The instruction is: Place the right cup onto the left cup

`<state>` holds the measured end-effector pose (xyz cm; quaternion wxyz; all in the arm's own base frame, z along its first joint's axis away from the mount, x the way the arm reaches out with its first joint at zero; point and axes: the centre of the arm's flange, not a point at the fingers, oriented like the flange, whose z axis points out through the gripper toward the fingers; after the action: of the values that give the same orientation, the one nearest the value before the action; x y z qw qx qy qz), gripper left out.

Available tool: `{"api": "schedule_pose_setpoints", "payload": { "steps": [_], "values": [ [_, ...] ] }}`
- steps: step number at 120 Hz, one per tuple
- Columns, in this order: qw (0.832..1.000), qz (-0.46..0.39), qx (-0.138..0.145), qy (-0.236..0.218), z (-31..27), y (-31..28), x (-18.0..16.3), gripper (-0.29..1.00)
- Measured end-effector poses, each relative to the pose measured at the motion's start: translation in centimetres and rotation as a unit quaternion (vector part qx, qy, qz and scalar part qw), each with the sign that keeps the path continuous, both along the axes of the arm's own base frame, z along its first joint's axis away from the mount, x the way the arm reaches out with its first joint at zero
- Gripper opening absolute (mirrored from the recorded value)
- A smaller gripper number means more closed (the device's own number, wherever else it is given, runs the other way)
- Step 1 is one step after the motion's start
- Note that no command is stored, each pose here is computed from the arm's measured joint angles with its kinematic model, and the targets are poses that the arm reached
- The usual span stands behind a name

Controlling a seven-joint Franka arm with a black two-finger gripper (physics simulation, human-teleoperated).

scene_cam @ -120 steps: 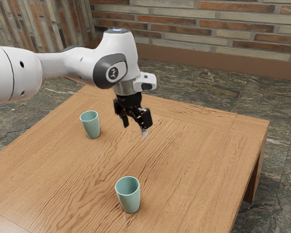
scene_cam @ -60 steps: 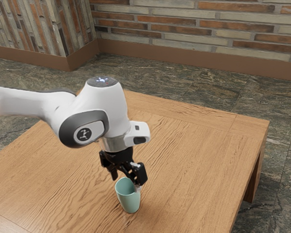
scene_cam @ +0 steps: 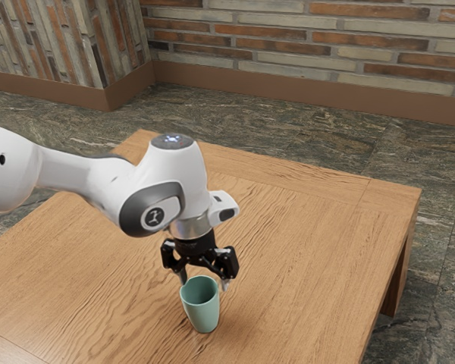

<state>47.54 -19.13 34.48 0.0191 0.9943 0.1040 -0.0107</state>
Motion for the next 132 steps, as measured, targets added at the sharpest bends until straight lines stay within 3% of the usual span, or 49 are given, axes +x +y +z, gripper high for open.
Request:
{"api": "schedule_pose_setpoints", "payload": {
  "steps": [20, 49, 72, 101, 132],
  "values": [
    [1.0, 0.026, -0.005, -0.001, -0.8, -0.4, 0.7, 0.69],
    [0.999, 0.026, -0.014, 0.012, -1.8, -3.6, -0.8, 0.67],
    [0.998, 0.053, -0.014, 0.025, -3.0, -2.6, -0.4, 0.62],
    [0.997, 0.066, -0.013, 0.035, -3.7, -2.3, -0.7, 0.15],
    [0.996, 0.074, -0.012, 0.038, -3.8, -2.1, -0.8, -0.04]
  ]
}}
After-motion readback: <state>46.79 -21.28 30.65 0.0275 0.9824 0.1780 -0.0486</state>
